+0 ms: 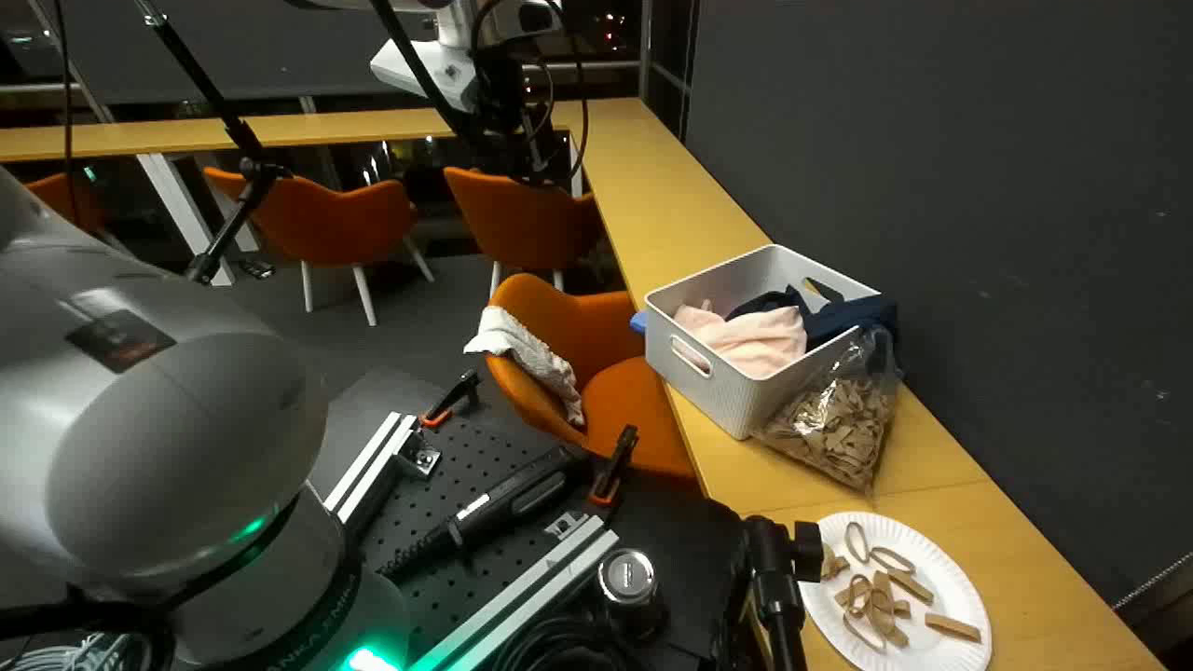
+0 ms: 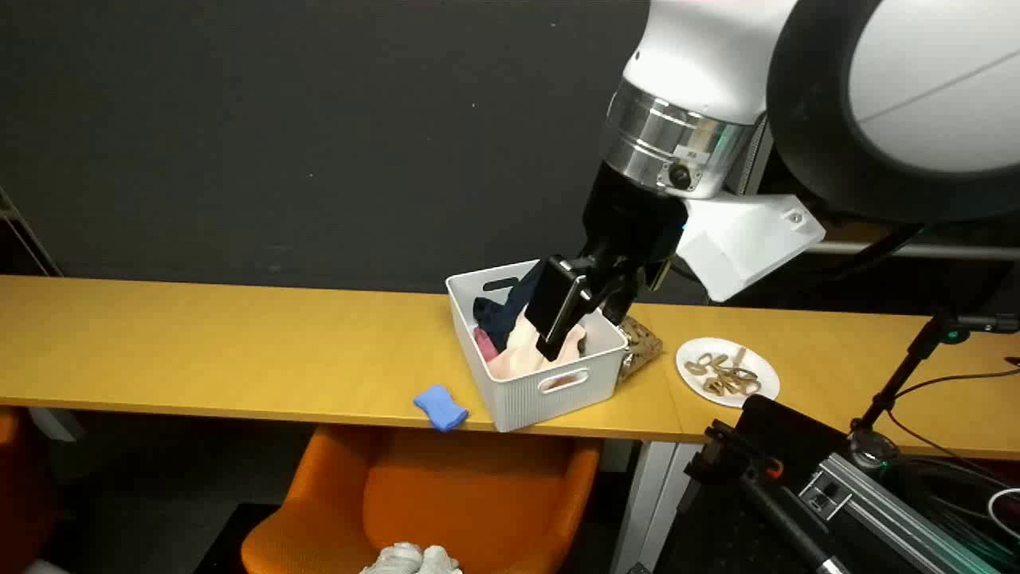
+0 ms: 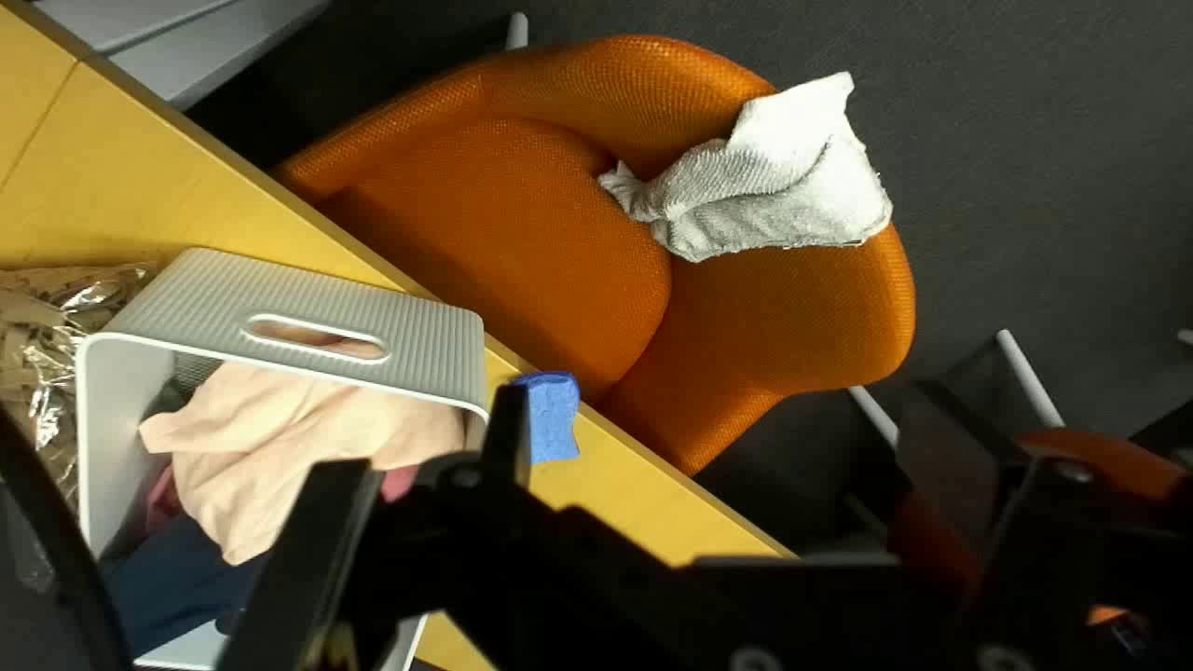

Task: Remove the white cloth from the orange chair and put it in the white basket

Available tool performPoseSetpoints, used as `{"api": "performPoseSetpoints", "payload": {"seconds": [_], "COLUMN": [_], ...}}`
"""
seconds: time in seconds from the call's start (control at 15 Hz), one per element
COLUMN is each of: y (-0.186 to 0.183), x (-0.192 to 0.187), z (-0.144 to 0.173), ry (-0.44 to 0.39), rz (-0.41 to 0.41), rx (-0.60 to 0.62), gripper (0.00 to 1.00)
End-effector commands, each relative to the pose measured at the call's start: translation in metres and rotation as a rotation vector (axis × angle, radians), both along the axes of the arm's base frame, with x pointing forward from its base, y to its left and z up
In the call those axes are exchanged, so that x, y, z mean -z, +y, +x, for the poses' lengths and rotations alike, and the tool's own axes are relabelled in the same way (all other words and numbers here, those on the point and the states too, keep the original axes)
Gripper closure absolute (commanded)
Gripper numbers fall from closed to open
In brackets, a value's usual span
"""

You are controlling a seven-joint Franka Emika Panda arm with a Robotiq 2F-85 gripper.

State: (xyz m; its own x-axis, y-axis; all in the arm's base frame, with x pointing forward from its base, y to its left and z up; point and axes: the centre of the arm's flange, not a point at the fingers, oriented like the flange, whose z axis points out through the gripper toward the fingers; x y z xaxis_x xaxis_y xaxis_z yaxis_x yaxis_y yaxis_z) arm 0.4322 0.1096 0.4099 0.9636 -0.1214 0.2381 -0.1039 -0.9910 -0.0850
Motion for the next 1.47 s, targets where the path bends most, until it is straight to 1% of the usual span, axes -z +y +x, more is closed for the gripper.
{"api": "performPoseSetpoints", "payload": {"seconds": [0.0,0.87,0.93,1.07,1.13,1.4], "y": [0.000,0.000,-0.004,-0.007,-0.008,-0.025], "x": [-0.001,-0.001,-0.002,-0.005,-0.007,-0.008], "z": [0.000,0.001,0.004,0.020,0.034,0.075], "ry": [-0.001,-0.003,-0.011,-0.040,-0.051,-0.065], "rz": [0.000,0.001,-0.005,0.010,0.012,0.011], "rx": [0.000,0.000,-0.007,-0.024,-0.032,-0.064], "gripper": [0.00,0.00,0.00,0.00,0.00,0.00]}}
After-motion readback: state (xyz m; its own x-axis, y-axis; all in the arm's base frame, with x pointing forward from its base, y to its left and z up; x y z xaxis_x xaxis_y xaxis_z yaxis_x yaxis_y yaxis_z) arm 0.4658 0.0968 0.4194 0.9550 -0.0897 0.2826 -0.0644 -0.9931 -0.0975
